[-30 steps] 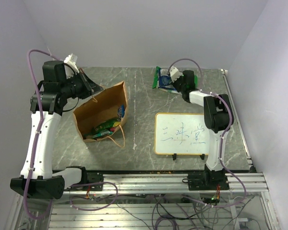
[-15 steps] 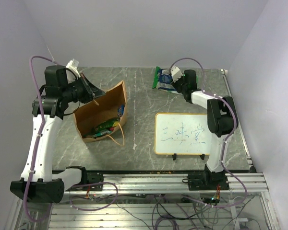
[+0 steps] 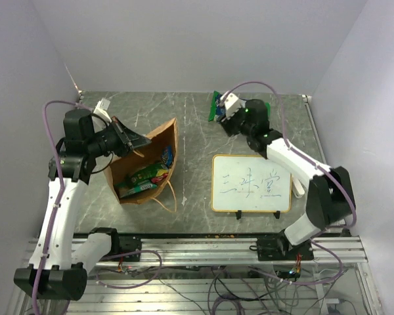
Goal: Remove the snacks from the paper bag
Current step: Place the snack at the center of the board, then take out the snack from the paper bag.
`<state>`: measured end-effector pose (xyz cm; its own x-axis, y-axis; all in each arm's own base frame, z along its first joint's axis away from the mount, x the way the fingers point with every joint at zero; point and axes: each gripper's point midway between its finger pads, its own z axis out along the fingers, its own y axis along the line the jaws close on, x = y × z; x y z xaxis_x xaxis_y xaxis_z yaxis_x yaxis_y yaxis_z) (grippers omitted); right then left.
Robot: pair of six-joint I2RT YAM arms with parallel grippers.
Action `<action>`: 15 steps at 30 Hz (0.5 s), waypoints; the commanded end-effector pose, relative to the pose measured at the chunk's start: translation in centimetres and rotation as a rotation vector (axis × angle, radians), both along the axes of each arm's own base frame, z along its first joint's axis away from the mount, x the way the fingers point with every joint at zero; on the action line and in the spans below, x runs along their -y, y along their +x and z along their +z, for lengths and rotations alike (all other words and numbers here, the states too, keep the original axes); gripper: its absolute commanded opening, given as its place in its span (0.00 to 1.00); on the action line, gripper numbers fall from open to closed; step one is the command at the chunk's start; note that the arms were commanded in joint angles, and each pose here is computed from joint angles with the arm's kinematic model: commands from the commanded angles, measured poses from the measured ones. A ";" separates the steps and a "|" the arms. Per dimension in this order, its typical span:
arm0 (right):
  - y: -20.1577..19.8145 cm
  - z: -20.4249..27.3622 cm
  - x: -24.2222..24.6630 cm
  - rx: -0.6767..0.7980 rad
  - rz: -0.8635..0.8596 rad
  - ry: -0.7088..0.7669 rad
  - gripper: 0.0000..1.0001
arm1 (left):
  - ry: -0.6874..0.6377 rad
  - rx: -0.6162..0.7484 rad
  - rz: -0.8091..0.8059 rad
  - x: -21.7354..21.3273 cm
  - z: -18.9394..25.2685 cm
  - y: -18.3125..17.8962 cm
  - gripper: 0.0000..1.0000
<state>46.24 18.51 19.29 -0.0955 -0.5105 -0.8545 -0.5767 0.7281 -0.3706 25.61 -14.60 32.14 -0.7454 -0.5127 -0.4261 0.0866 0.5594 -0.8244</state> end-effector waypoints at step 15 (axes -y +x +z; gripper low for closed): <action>-25.3 11.4 -12.8 -0.141 0.555 0.346 0.48 | -0.265 -0.040 -0.019 1.7 3.0 -4.0 0.07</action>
<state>24.43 30.80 31.10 0.0395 -0.2177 -0.9752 -0.8867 0.4423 -0.1347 22.79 -16.09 33.60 -0.7436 -0.6215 -0.2466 0.0579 0.3076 -0.9498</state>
